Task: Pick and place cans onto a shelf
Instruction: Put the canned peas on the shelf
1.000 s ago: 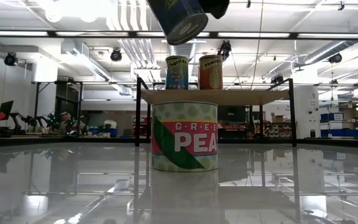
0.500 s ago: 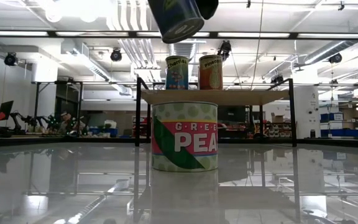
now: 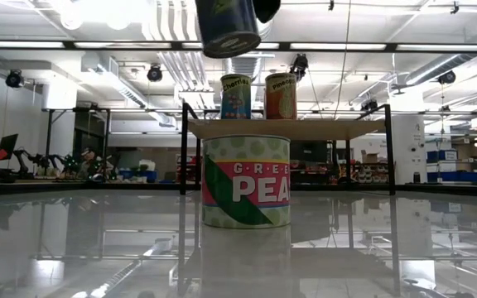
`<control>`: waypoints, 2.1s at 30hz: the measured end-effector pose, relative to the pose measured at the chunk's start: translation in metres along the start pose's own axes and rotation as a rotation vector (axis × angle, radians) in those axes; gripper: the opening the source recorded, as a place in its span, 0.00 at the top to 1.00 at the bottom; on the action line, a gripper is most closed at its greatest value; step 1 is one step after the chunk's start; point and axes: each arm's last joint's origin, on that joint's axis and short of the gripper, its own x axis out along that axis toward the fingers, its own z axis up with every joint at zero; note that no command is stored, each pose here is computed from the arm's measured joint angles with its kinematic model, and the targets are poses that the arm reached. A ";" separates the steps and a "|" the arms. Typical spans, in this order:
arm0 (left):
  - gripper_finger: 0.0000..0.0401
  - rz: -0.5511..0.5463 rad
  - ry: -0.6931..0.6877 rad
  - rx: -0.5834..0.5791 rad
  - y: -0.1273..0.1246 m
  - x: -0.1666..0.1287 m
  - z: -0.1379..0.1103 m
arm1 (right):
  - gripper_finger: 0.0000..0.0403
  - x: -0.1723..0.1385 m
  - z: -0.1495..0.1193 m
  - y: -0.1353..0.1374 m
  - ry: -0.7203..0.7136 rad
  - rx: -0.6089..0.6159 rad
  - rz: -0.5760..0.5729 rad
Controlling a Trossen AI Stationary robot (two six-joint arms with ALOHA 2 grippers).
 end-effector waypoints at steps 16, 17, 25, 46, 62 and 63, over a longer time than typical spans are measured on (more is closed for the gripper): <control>1.00 -0.003 0.000 -0.022 0.000 0.000 0.000 | 0.30 0.002 0.002 -0.001 -0.030 -0.019 0.018; 1.00 -0.001 0.001 -0.027 0.000 0.000 0.000 | 0.29 0.002 0.002 -0.001 -0.030 -0.019 0.018; 0.85 0.009 0.014 -0.042 0.003 -0.005 0.000 | 0.25 -0.001 0.000 0.001 -0.001 -0.019 0.040; 0.63 0.058 -0.150 -0.206 0.002 -0.055 -0.028 | 0.24 -0.127 -0.071 -0.038 0.001 0.187 -0.244; 0.63 0.281 -0.292 -0.242 -0.010 -0.064 -0.058 | 0.24 -0.173 -0.145 -0.096 -0.151 0.309 -0.560; 0.63 0.297 -0.288 -0.248 -0.011 -0.064 -0.059 | 0.24 -0.172 -0.148 -0.100 -0.153 0.309 -0.566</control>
